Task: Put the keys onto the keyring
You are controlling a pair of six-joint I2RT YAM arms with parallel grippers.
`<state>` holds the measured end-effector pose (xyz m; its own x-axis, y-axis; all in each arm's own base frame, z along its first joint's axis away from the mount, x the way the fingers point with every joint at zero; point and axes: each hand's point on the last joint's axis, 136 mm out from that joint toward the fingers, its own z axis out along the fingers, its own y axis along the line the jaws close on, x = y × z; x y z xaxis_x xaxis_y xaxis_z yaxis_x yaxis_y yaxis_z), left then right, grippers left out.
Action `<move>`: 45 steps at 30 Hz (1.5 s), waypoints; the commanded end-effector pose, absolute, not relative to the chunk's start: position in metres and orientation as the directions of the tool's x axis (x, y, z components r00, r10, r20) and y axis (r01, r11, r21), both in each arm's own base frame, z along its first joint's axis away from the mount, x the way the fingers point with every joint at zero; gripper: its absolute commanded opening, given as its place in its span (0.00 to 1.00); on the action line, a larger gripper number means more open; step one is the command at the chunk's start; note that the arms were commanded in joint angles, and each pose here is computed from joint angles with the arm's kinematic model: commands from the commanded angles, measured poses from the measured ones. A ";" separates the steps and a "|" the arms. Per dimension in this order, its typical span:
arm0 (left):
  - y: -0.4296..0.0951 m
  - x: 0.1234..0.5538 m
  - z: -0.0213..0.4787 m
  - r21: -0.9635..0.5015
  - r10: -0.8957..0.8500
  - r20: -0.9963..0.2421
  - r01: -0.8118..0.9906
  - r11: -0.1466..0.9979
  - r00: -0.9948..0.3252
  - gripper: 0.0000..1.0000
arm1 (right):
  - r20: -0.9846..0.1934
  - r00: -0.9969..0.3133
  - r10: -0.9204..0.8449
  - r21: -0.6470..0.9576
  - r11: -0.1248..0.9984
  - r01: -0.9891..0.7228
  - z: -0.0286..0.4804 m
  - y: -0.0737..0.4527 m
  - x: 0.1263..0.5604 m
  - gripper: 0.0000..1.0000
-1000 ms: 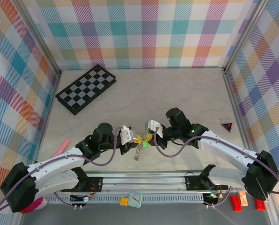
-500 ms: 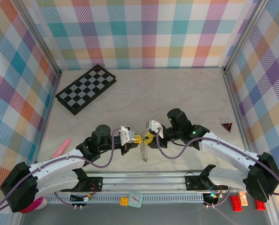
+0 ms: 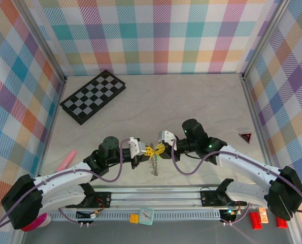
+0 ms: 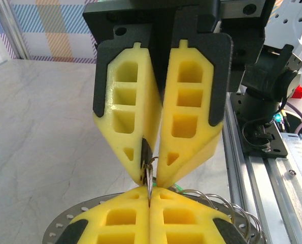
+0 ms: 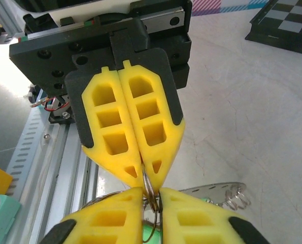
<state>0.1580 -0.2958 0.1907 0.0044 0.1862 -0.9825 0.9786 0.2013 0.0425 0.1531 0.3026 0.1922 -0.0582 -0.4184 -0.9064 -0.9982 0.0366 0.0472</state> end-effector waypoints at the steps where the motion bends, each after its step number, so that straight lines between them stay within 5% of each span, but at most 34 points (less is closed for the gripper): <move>1: -0.301 0.149 0.222 0.086 0.079 -0.994 0.984 0.153 0.074 0.00 | -0.916 -0.039 -0.398 0.037 0.013 -0.999 0.198 0.307 0.153 0.04; 3: -0.301 0.153 0.223 0.071 0.077 -0.995 0.982 0.173 0.058 0.00 | -0.913 -0.028 -0.408 0.026 0.012 -1.000 0.201 0.305 0.153 0.00; 6: -0.297 0.160 0.215 0.054 0.144 -0.989 0.974 0.219 0.023 0.28 | -0.905 -0.004 -0.424 0.002 0.004 -1.000 0.206 0.303 0.152 0.00; 9: -0.293 0.161 0.207 0.058 0.244 -0.970 0.972 0.228 0.001 0.29 | -0.885 0.009 -0.466 -0.005 -0.011 -1.000 0.207 0.300 0.151 0.00; 18: -0.292 0.162 0.195 0.059 0.386 -0.922 0.977 0.203 -0.024 0.21 | -0.849 0.038 -0.528 -0.002 -0.067 -0.998 0.212 0.305 0.150 0.00; 26: -0.296 0.162 0.204 0.081 0.391 -0.920 0.982 0.170 0.008 0.00 | -0.837 0.064 -0.544 0.000 -0.117 -0.993 0.218 0.312 0.143 0.00; 27: -0.296 0.161 0.204 0.080 0.387 -0.922 0.982 0.171 0.008 0.00 | -0.845 0.060 -0.531 -0.006 -0.104 -0.995 0.221 0.313 0.145 0.02; 30: -0.296 0.160 0.207 0.066 0.346 -0.938 0.981 0.182 -0.001 0.00 | -0.883 0.033 -0.468 -0.013 -0.045 -0.999 0.228 0.308 0.149 0.34; 32: -0.297 0.158 0.210 0.050 0.302 -0.953 0.981 0.186 -0.009 0.00 | -0.898 -0.006 -0.440 0.007 -0.002 -1.000 0.224 0.302 0.153 0.41; 45: -0.294 0.157 0.208 0.053 0.178 -0.984 0.975 0.218 0.014 0.00 | -0.880 -0.206 -0.429 0.193 0.074 -0.978 0.198 0.296 0.152 0.36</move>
<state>0.1598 -0.2884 0.1782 -0.0615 0.2849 -0.9566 0.9717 0.2361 0.0079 0.1555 0.2906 0.1932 -0.1710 -0.4601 -0.8712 -0.9851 0.0966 0.1423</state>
